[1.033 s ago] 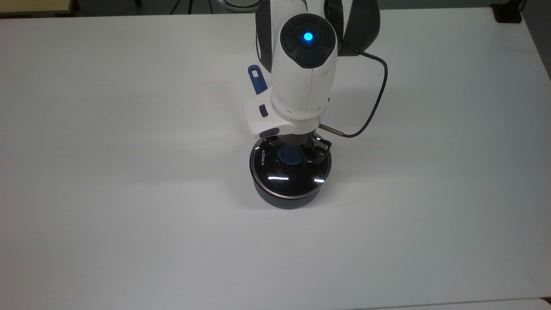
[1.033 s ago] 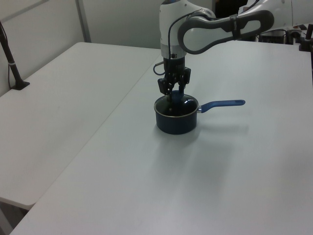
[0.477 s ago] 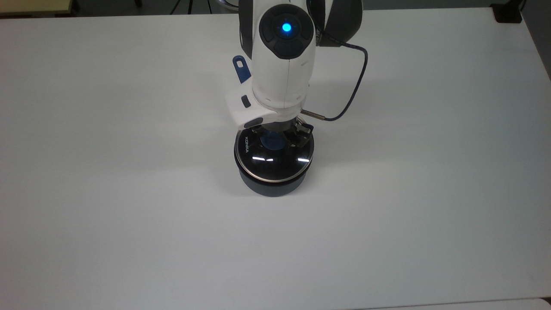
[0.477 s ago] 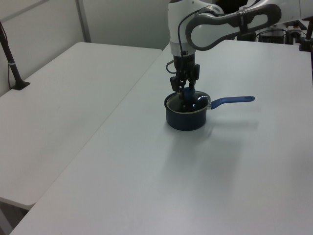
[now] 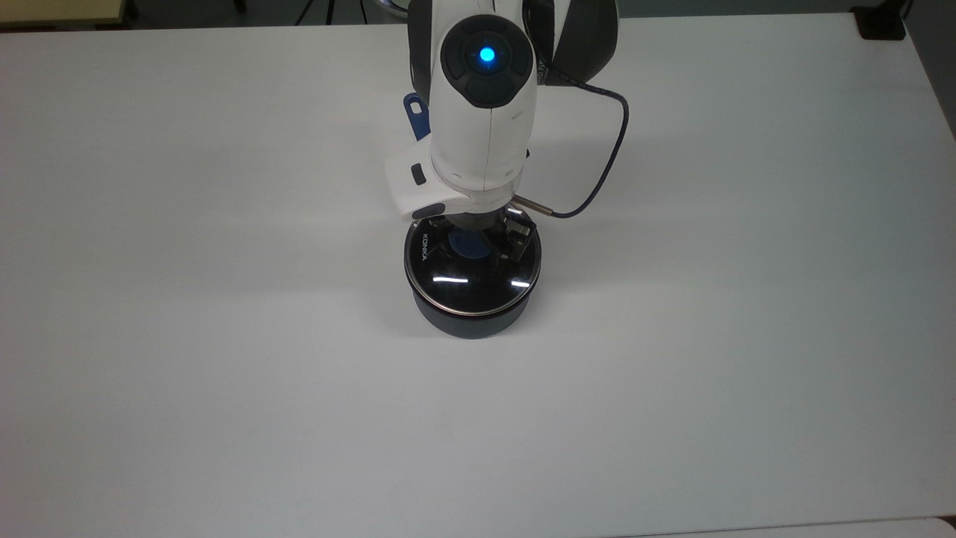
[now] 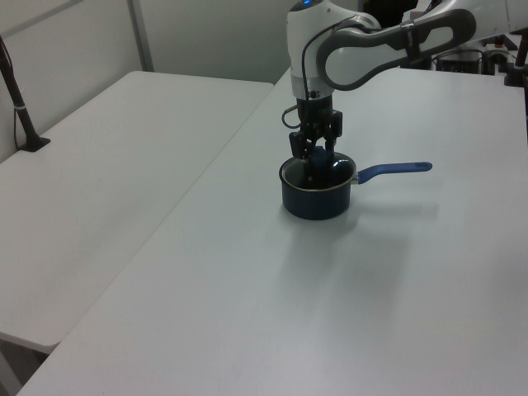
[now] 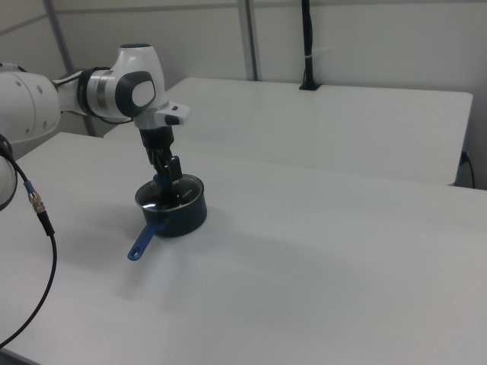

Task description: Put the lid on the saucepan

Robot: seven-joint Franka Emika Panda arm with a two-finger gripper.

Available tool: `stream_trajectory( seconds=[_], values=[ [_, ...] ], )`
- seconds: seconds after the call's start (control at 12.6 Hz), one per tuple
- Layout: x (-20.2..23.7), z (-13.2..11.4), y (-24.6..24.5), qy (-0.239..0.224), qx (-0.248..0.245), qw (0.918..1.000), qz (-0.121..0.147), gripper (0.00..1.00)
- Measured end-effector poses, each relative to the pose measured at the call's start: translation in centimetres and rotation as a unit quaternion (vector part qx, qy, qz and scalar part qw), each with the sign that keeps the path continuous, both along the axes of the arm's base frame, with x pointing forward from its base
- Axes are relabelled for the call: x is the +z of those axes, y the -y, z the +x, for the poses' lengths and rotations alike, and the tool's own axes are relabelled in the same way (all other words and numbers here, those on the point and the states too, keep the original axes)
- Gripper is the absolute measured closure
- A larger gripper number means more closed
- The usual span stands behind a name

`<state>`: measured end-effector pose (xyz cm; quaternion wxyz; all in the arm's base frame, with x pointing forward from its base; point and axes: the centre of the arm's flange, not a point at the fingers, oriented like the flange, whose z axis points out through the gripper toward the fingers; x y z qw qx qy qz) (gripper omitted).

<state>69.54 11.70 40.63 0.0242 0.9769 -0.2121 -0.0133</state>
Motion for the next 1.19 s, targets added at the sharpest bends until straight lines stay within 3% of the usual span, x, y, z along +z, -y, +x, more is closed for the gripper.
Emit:
stream_trajectory(
  seconds=[0.24, 0.48, 0.79, 1.19],
  values=[
    [0.1, 0.4, 0.2, 0.016, -0.011, 0.9998, 0.001, 0.32],
    [0.1, 0.4, 0.2, 0.016, -0.012, 0.9998, 0.001, 0.26],
    [0.6, 0.5, 0.2, 0.023, -0.021, 0.9995, 0.002, 0.46],
    [1.6, 0.6, 0.5, 0.032, -0.023, 0.9992, 0.001, 0.49]
  ],
)
